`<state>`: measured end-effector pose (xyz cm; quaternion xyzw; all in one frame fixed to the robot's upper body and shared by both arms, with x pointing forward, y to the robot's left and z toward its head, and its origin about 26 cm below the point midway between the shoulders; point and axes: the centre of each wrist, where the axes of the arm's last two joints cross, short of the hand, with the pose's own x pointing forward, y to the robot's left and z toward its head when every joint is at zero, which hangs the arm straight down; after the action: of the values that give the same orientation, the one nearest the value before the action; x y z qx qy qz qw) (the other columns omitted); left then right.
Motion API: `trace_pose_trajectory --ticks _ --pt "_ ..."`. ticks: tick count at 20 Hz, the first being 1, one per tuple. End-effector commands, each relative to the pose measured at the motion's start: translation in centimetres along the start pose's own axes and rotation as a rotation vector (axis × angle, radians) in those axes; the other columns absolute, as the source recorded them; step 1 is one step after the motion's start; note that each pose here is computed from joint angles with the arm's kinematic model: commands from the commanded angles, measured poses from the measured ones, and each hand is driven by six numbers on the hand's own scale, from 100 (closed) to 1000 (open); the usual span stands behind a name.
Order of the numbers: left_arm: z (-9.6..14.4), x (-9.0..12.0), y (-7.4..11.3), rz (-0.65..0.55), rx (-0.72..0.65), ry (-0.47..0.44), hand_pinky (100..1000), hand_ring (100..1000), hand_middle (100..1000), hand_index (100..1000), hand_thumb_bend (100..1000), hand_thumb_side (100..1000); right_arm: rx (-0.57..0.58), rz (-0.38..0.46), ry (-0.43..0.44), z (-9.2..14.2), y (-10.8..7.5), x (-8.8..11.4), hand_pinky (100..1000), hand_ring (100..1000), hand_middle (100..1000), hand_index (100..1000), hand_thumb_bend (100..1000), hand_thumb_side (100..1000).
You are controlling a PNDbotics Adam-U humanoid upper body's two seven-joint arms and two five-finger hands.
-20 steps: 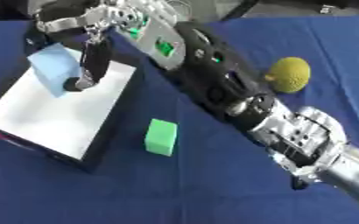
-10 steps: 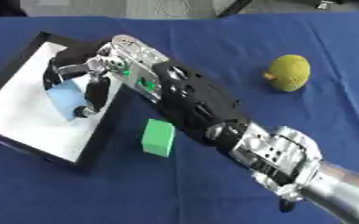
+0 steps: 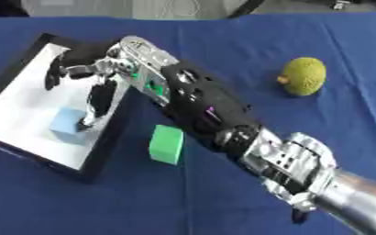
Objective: Pick up objects on the table and place them in the box.
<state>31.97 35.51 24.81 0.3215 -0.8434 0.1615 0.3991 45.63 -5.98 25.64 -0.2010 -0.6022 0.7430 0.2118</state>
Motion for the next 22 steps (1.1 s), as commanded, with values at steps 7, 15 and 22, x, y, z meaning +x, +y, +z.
trace_pose_trajectory --ticks 7,15,22 --pt "-0.9 0.5 1.5 -0.061 0.067 -0.041 652 781 850 874 602 589 -0.306 -0.046 0.031 8.0 -10.4 -1.1 905 849 764 846 445 265" --pt "-0.9 -0.1 2.3 -0.108 0.076 -0.036 652 782 851 874 601 588 -0.361 -0.066 0.138 16.8 -12.4 -3.4 904 854 771 847 453 285" --pt "-0.7 -0.5 2.4 -0.123 0.070 -0.025 651 782 850 874 598 589 -0.325 -0.079 0.243 22.3 -10.4 -4.8 900 857 775 844 465 305"
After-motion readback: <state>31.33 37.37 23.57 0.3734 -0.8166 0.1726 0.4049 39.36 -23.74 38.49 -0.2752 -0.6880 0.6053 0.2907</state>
